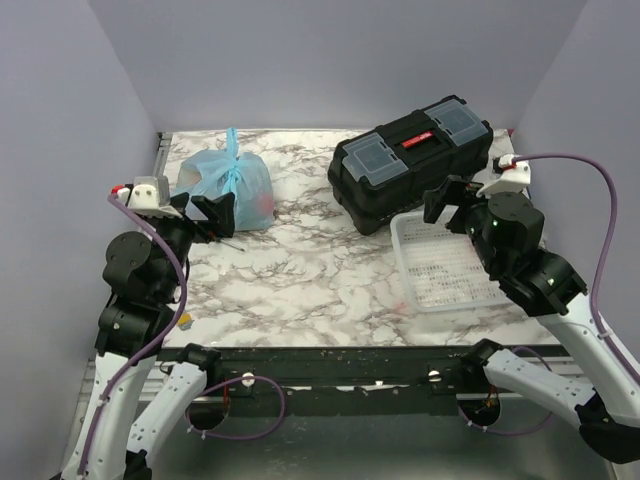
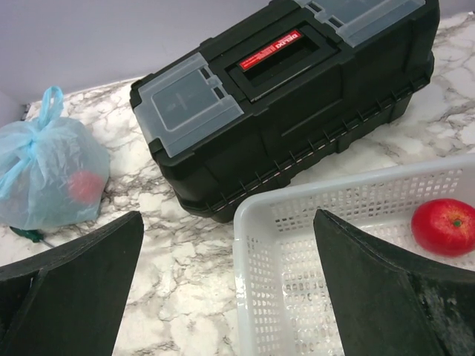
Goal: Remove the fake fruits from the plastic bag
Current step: Move the plastic bag to the center of the board.
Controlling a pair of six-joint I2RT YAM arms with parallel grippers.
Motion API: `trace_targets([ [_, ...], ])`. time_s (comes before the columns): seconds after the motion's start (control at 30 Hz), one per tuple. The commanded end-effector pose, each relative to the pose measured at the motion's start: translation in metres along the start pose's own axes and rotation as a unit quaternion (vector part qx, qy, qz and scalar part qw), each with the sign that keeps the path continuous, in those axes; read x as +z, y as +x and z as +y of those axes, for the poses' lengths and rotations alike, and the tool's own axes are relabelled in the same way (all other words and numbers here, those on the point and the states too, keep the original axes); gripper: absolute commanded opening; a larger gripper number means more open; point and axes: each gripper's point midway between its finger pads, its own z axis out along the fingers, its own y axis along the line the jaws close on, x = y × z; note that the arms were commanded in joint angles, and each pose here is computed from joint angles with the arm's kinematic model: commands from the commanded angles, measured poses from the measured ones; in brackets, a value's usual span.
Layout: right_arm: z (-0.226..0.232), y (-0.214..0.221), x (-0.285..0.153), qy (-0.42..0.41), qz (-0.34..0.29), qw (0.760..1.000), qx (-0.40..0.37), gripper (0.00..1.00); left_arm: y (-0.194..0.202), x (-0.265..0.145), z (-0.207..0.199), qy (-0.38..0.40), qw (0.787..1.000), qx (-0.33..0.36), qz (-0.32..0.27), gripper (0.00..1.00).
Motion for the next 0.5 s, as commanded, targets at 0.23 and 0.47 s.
trace_targets([
  [0.23,-0.003,0.013,0.006,0.019,0.019,1.000,-0.001,1.00,0.039,0.027,0.006,-0.030,0.996,-0.036,0.078,0.99],
  [0.47,-0.001,0.028,0.014,0.023,0.047,0.999,-0.009,1.00,0.071,0.042,0.044,-0.148,0.979,-0.070,0.118,0.99],
])
